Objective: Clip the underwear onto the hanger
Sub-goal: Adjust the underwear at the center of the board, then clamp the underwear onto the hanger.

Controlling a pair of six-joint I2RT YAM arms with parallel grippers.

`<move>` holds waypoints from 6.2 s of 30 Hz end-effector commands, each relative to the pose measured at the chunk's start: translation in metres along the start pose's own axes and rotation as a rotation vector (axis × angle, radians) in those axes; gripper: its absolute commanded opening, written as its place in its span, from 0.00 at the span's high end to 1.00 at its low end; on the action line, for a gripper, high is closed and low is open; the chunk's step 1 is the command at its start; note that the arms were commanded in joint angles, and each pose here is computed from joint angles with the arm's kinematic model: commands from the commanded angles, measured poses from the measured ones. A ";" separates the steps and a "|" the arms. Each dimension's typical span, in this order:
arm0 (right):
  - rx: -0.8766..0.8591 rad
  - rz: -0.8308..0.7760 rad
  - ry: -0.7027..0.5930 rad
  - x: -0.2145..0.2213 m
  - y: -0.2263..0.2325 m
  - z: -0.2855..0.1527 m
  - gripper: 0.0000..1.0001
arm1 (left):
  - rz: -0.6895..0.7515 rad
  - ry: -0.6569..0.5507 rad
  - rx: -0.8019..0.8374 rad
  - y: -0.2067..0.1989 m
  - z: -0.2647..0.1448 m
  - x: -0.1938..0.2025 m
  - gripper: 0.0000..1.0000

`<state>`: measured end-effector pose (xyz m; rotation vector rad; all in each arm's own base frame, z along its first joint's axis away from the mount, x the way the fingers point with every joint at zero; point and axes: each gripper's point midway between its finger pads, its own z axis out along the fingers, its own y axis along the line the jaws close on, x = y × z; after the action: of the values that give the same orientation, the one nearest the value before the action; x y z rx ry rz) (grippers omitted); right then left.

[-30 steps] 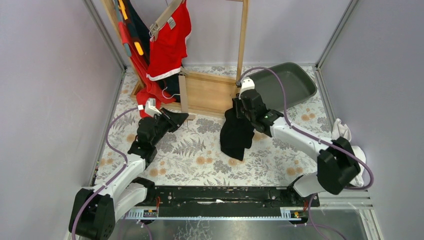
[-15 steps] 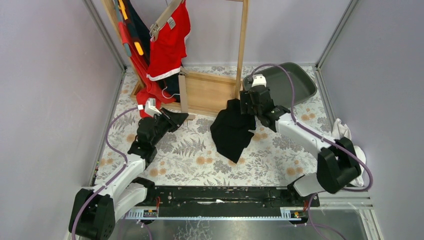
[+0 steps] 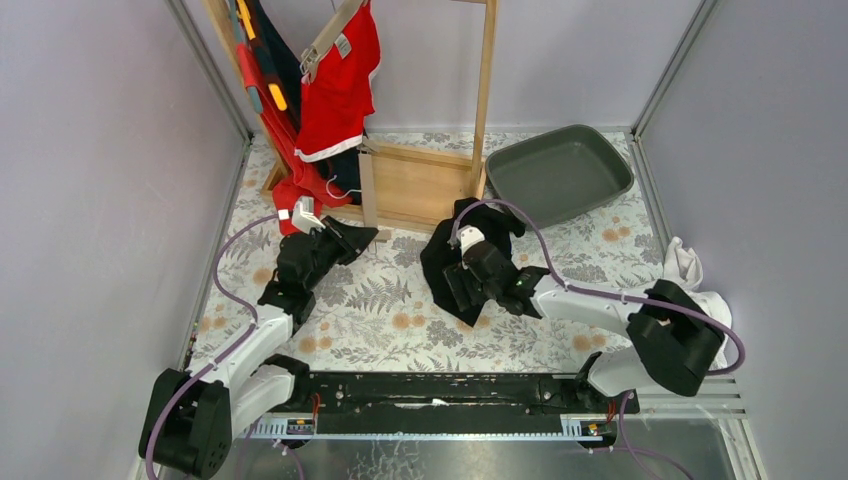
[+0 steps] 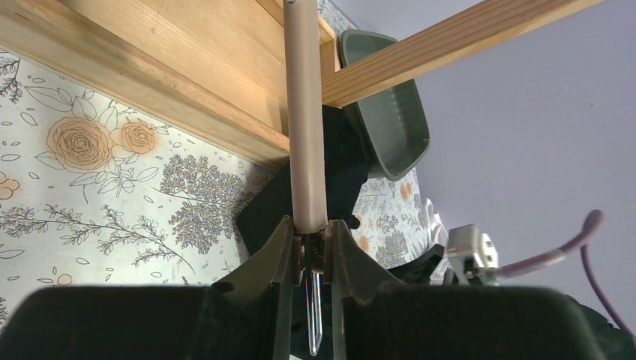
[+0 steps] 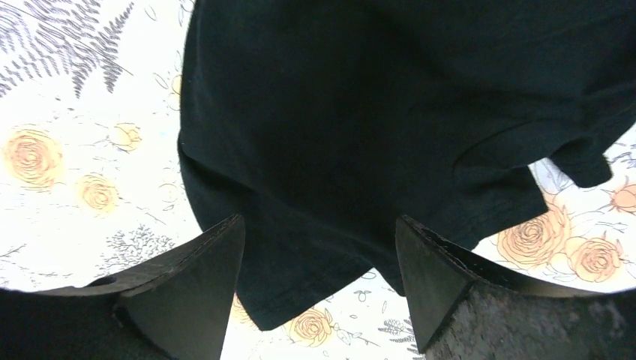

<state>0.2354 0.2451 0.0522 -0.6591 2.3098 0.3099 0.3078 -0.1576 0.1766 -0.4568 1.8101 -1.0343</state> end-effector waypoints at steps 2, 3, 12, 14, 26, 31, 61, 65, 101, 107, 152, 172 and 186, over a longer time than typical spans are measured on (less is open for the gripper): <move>0.015 0.001 -0.034 -0.008 0.000 0.016 0.20 | 0.038 -0.068 0.074 -0.018 0.001 -0.016 1.00; 0.020 -0.002 -0.034 -0.007 0.000 0.018 0.20 | 0.037 -0.068 0.071 -0.017 0.002 -0.016 1.00; 0.075 0.014 0.001 -0.001 -0.008 0.023 0.85 | 0.042 -0.068 0.061 -0.013 0.002 -0.015 1.00; 0.100 0.026 -0.032 -0.009 -0.014 0.013 0.99 | 0.041 -0.068 0.061 -0.013 0.002 -0.015 1.00; 0.499 0.151 -0.125 -0.048 -0.112 -0.095 1.00 | 0.036 -0.066 0.074 -0.017 0.001 -0.015 1.00; 0.620 0.331 0.025 -0.015 -0.159 -0.106 0.62 | 0.037 -0.068 0.077 -0.018 0.000 -0.015 1.00; 0.210 0.070 0.098 0.007 -0.048 -0.006 0.30 | 0.038 -0.062 0.077 -0.017 0.002 -0.015 1.00; 0.230 0.063 0.127 0.015 -0.050 0.002 0.34 | 0.038 -0.062 0.076 -0.017 0.003 -0.015 1.00; 0.032 0.196 -0.084 -0.062 -0.048 -0.044 0.30 | 0.054 -0.088 0.066 -0.018 -0.005 -0.022 1.00; -0.090 0.222 -0.086 -0.054 -0.017 -0.033 0.33 | 0.047 -0.082 0.071 -0.018 -0.003 -0.020 1.00; -0.207 0.667 -0.128 -0.025 0.020 0.038 0.36 | 0.016 -0.044 0.148 -0.025 -0.004 -0.008 1.00; -0.417 0.658 -0.488 -0.076 0.026 -0.014 0.91 | 0.001 -0.044 0.226 -0.040 -0.008 -0.003 1.00; -0.618 0.684 -0.624 -0.118 0.034 -0.029 0.92 | -0.029 0.016 0.311 -0.059 -0.010 0.023 1.00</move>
<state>0.2619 0.2965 0.1052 0.0249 1.9426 1.2056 0.2853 -0.1979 0.1918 -0.3326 1.7337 -1.2471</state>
